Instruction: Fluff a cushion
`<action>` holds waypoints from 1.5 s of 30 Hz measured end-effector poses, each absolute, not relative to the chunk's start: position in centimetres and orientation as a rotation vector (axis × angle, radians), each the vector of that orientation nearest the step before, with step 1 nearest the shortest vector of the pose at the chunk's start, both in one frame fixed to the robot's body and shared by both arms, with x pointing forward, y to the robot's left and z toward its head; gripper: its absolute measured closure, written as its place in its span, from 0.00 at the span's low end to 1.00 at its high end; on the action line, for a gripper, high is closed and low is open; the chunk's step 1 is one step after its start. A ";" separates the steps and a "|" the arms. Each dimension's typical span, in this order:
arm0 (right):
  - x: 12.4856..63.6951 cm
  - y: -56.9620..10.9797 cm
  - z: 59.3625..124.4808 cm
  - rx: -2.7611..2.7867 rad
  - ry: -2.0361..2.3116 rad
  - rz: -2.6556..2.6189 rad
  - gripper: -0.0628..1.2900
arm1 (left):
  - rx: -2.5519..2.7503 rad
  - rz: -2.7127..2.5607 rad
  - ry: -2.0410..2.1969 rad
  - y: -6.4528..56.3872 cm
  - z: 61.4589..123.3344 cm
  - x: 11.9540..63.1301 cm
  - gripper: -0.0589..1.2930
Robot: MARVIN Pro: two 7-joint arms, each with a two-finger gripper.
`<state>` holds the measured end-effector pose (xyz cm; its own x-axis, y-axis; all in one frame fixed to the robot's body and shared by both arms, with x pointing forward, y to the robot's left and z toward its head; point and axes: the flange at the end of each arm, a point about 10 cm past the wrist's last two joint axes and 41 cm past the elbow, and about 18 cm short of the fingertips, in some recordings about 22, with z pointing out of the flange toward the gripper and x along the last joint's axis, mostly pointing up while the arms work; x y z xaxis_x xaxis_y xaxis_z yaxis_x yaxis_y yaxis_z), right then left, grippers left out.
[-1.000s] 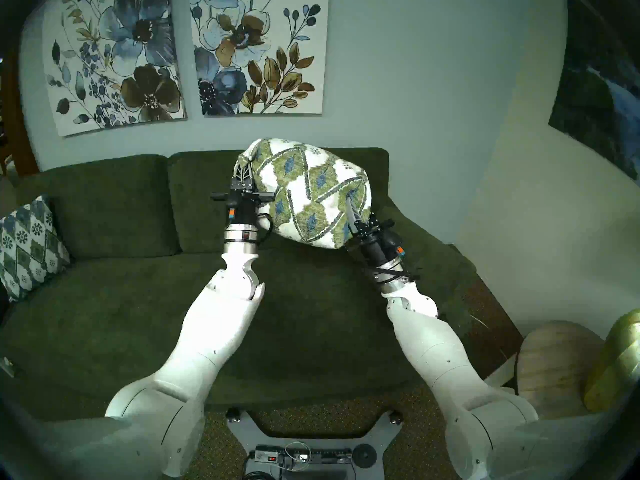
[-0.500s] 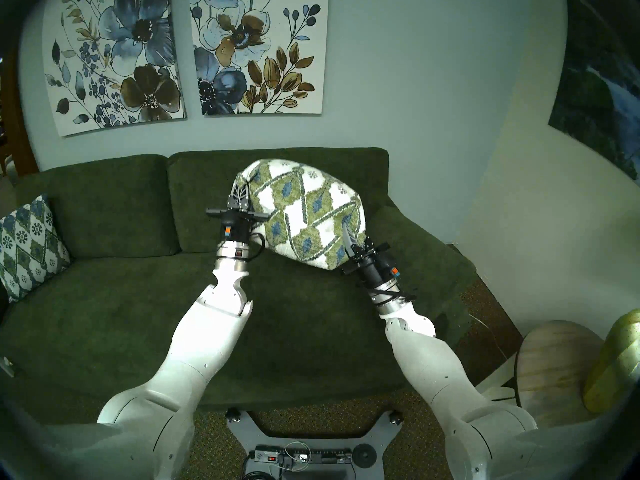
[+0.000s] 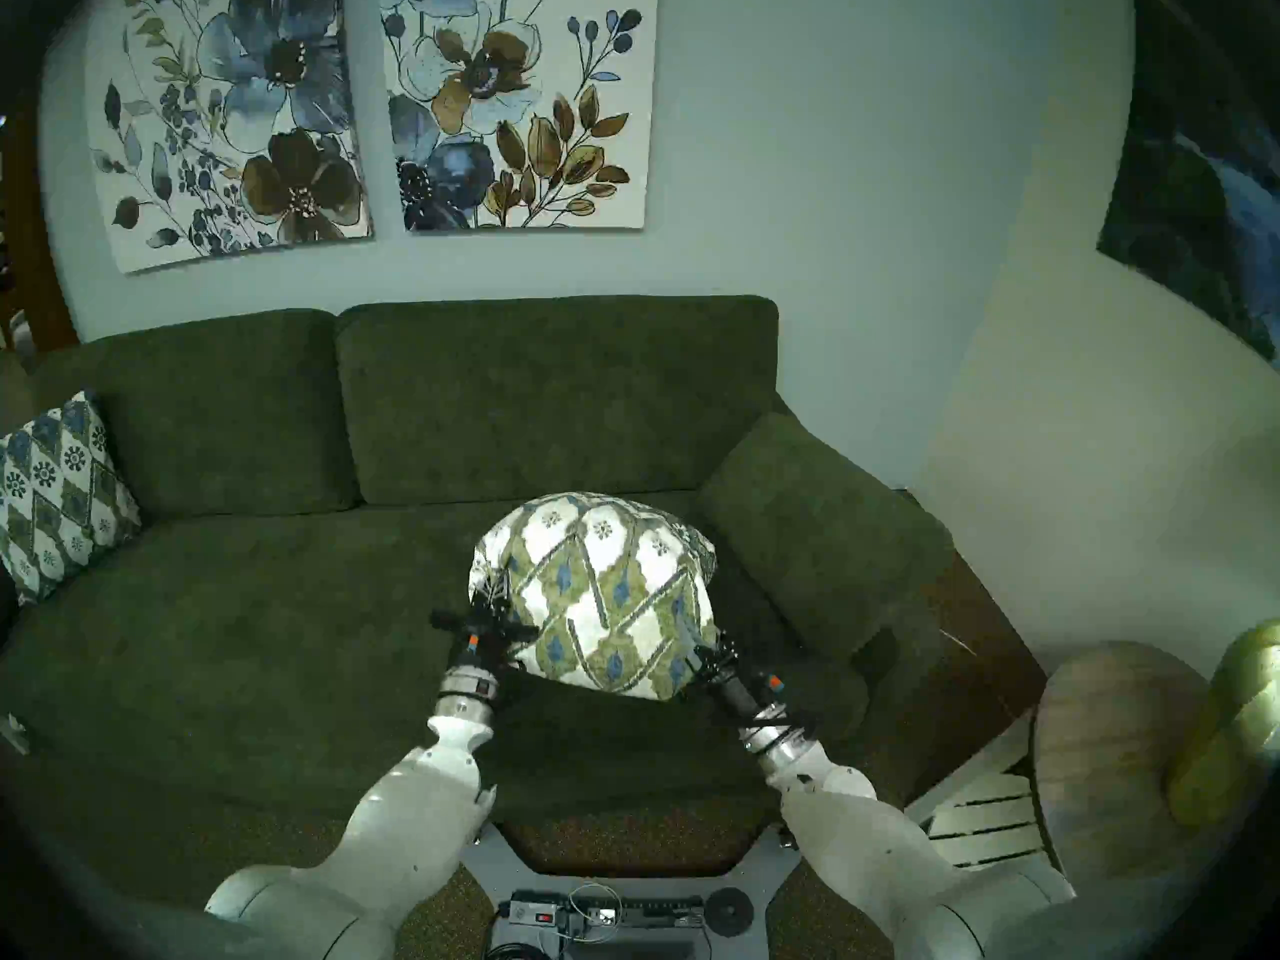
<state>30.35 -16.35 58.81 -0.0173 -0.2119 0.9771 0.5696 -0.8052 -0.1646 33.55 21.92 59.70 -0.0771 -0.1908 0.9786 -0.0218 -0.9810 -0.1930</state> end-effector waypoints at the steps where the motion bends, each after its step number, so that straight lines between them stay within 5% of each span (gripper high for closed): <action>1: 29.7 -16.3 58.3 -1.744 -0.366 -1.854 0.86 | -2.077 -2.188 0.236 21.8 59.0 32.8 0.97; 15: 24.5 -14.8 54.3 -1.903 -0.247 -1.670 0.86 | -2.250 -1.979 0.170 20.4 54.4 27.2 0.97; 33: 37.6 -13.2 64.8 -1.519 -0.296 -2.064 0.86 | -1.747 -2.422 0.038 20.9 66.6 39.9 0.97; 45: 41.3 -12.9 69.8 -1.348 -0.321 -2.177 0.87 | -1.531 -2.550 0.007 21.3 72.6 43.5 0.97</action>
<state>41.25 -12.92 69.83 -0.3425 -0.3286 0.8802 0.5688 -0.8181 -0.0840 43.46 21.35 72.60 -0.4599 -0.1455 0.8760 0.1403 -0.9860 -0.0900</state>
